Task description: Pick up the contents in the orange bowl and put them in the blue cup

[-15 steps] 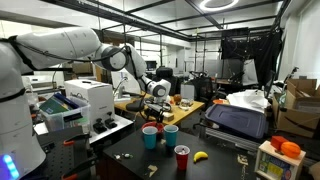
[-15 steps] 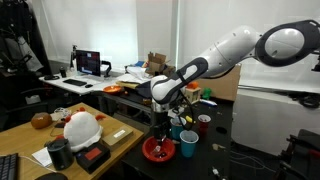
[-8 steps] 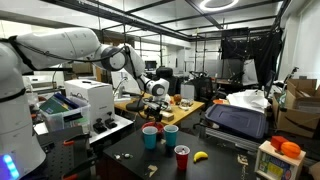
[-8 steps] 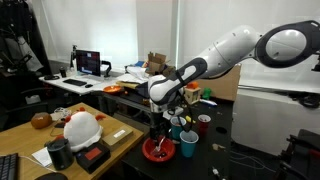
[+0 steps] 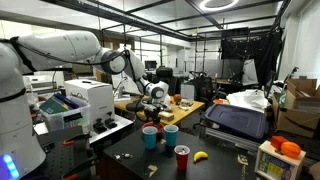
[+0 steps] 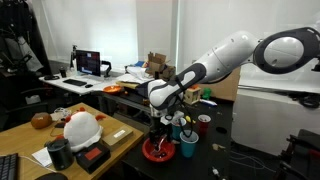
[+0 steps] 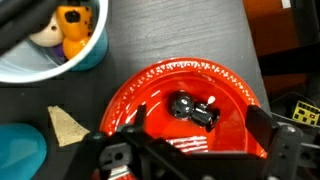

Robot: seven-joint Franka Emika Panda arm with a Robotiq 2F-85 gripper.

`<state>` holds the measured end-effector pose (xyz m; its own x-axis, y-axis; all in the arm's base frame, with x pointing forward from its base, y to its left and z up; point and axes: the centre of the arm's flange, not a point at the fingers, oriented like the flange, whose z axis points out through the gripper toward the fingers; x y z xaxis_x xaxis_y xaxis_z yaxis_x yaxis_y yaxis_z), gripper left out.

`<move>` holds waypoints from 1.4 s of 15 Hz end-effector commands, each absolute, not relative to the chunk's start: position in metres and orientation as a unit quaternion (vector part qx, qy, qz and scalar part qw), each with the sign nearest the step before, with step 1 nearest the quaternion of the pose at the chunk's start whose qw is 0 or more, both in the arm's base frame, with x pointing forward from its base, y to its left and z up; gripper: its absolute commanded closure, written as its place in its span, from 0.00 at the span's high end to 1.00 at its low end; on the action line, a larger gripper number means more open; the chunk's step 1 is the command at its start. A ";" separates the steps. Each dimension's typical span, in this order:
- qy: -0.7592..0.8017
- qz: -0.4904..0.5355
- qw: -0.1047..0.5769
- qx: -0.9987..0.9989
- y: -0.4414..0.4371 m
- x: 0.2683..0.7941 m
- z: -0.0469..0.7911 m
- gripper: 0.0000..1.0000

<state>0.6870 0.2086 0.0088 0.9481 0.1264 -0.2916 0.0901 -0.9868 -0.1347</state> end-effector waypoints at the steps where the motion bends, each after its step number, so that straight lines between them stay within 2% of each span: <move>1: -0.032 0.163 0.053 -0.985 0.214 0.696 0.006 1.00; 9: -0.021 0.190 0.053 -0.980 0.217 0.690 -0.018 1.00; 21: -0.012 0.148 0.040 -0.988 0.232 0.699 -0.024 1.00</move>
